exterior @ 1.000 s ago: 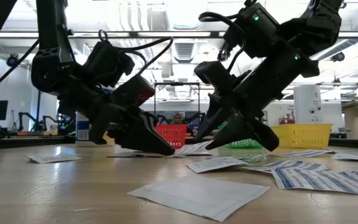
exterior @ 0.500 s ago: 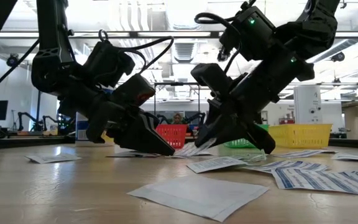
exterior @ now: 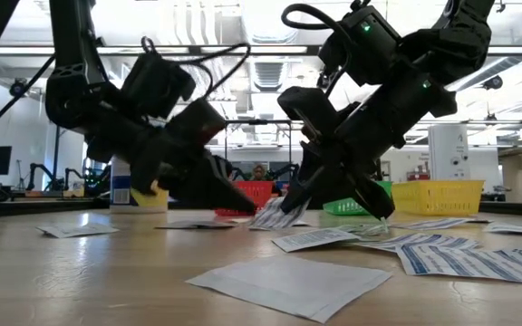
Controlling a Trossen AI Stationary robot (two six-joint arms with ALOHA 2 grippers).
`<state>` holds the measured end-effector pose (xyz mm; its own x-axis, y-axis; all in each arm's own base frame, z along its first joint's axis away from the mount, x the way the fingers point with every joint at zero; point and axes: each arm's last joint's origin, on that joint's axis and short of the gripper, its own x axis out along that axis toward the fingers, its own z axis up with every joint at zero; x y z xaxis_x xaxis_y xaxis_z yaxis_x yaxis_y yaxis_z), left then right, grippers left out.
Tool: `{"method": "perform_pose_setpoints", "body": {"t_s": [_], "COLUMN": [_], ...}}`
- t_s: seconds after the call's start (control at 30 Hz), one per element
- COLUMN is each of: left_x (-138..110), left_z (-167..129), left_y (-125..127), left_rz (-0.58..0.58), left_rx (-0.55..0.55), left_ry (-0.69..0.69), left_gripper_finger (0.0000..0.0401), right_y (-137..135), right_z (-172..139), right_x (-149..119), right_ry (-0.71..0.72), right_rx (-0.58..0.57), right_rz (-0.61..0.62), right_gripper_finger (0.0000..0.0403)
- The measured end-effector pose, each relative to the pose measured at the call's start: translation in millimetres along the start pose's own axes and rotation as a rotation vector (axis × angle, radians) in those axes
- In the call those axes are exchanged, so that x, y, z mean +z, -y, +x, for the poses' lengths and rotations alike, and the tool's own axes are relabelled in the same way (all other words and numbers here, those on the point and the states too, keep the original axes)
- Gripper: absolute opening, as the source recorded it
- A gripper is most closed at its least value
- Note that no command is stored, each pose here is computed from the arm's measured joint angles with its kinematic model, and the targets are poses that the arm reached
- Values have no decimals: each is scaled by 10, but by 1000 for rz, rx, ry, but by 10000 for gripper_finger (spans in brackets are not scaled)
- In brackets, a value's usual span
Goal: Pick & Place First Aid Supplies
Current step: Put the blue bandage in the red bin
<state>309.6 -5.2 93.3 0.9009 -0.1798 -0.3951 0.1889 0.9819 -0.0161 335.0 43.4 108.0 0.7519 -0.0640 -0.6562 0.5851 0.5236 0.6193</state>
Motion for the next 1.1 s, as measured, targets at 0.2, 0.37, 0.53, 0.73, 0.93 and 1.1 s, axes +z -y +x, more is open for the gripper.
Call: {"method": "perform_pose_setpoints", "body": {"t_s": [0.2,0.37,0.53,0.73,0.93,1.1], "left_x": [190,407,595,773,843,793], "left_z": [-83,-229,-456,-775,-1028,-1103], "left_y": [-23,-72,-156,-259,-332,-437], "left_rz": [24,50,37,16,-7,-40], "left_rx": [72,109,145,197,241,240], "left_ry": [69,123,114,100,66,22], "left_gripper_finger": [0,0,0,0,0,0], "right_y": [-32,-111,-153,-131,-57,-8], "right_z": [-44,-151,-252,-318,-344,-358], "right_x": [25,108,245,426,615,748], "right_ry": [8,42,89,141,189,229], "right_rx": [11,44,62,58,34,25], "right_rz": [-51,-110,-169,-224,-243,-260], "right_gripper_finger": [8,8,8,8,8,8]}}
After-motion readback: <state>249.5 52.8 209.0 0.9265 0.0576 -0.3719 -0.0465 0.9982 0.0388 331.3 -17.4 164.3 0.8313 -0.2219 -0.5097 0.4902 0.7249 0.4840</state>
